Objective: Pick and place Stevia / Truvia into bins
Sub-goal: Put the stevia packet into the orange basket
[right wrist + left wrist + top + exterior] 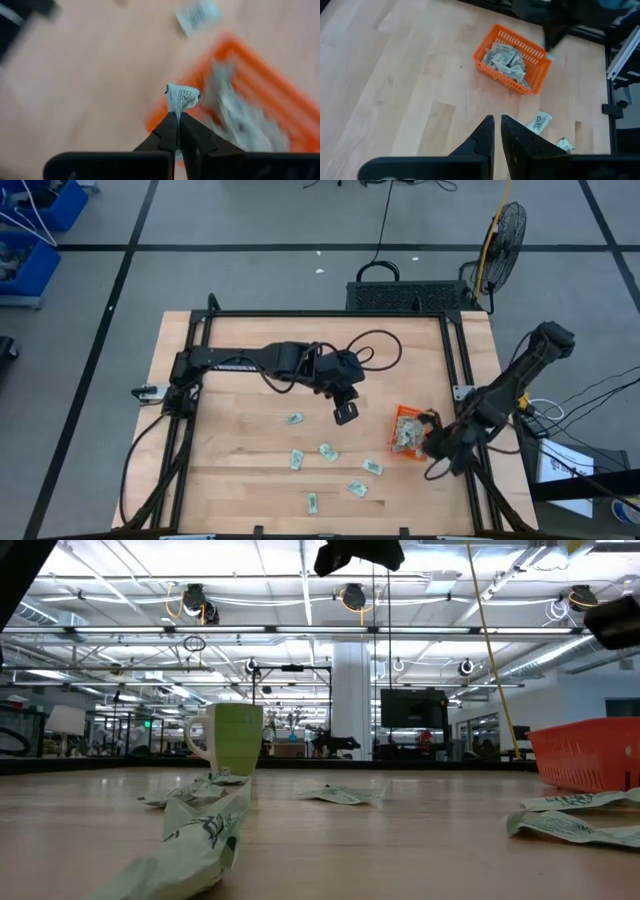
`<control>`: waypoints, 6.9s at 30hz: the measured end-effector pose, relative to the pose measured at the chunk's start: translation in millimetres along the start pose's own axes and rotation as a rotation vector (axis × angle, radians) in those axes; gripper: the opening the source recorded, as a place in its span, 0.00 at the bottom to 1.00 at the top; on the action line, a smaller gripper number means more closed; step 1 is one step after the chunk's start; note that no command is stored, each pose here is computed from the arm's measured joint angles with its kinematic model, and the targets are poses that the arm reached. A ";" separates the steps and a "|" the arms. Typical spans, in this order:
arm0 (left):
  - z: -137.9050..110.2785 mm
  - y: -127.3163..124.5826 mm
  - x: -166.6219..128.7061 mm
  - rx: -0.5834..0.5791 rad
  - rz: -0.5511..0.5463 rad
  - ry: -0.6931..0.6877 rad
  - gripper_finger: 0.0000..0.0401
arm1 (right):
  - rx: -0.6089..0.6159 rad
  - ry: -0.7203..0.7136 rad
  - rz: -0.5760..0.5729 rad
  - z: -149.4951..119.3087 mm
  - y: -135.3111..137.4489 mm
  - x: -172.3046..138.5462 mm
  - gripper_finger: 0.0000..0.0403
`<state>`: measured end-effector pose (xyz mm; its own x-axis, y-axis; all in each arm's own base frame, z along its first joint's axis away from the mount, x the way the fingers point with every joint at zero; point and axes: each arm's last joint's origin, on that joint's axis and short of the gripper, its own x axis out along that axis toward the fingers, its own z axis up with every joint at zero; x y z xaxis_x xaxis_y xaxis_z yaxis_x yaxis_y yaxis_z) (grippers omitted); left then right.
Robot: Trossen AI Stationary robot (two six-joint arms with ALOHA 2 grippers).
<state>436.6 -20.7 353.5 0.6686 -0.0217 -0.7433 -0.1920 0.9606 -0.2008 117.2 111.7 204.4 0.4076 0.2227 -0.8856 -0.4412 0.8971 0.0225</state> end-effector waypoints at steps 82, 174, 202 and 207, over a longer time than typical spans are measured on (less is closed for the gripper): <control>-29.7 -20.4 -62.7 0.008 0.015 0.180 0.09 | 0.133 -0.180 0.084 93.3 -45.0 102.5 0.02; -234.6 62.6 52.4 -0.280 0.119 0.253 0.54 | 0.423 -0.624 -0.031 146.0 -123.7 -13.6 0.32; -213.5 31.6 46.7 -0.384 -0.118 0.147 0.01 | 0.525 -0.528 0.190 132.7 -103.9 -31.8 0.30; -160.6 -16.2 30.5 -0.264 -0.181 -0.031 0.01 | 0.620 -0.305 0.163 97.0 -79.9 -53.1 0.28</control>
<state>344.7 -81.3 231.6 0.7297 -0.1729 -0.6615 -0.2455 0.8368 -0.4895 208.3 65.2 294.6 0.6208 0.3886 -0.6809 -0.0167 0.8749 0.4840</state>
